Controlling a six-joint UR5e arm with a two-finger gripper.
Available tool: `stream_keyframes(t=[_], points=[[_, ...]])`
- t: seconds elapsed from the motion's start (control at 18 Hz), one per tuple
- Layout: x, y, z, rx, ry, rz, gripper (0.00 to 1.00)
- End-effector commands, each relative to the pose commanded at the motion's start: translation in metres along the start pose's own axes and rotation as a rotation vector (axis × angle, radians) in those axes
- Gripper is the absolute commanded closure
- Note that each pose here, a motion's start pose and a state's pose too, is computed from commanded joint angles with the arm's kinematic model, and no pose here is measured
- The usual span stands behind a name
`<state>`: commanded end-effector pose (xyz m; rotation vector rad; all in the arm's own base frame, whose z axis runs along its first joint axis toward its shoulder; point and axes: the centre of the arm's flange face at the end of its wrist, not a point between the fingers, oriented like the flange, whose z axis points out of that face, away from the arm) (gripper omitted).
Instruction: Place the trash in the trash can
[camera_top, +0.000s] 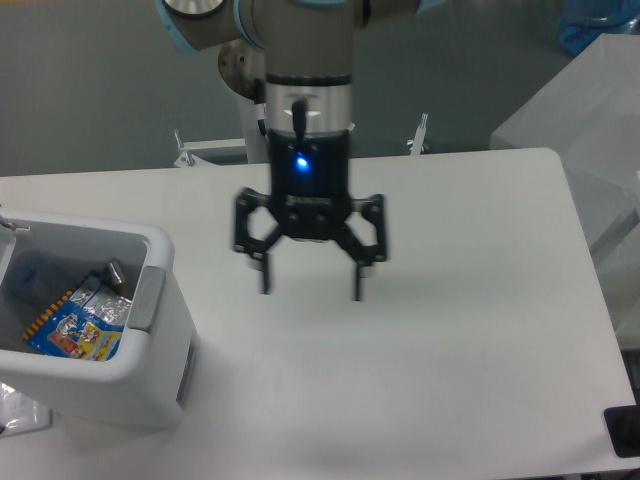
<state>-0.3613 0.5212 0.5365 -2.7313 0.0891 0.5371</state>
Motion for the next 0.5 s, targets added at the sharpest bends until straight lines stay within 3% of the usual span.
stream_keyframes(t=[0.11,0.22,0.5], points=[[-0.002,0.005,-0.007,-0.081,0.067,0.133,0.00],[-0.004,0.013,-0.008,-0.125,0.085,0.234,0.00],[-0.001,0.012,-0.011,-0.124,0.080,0.242,0.00]])
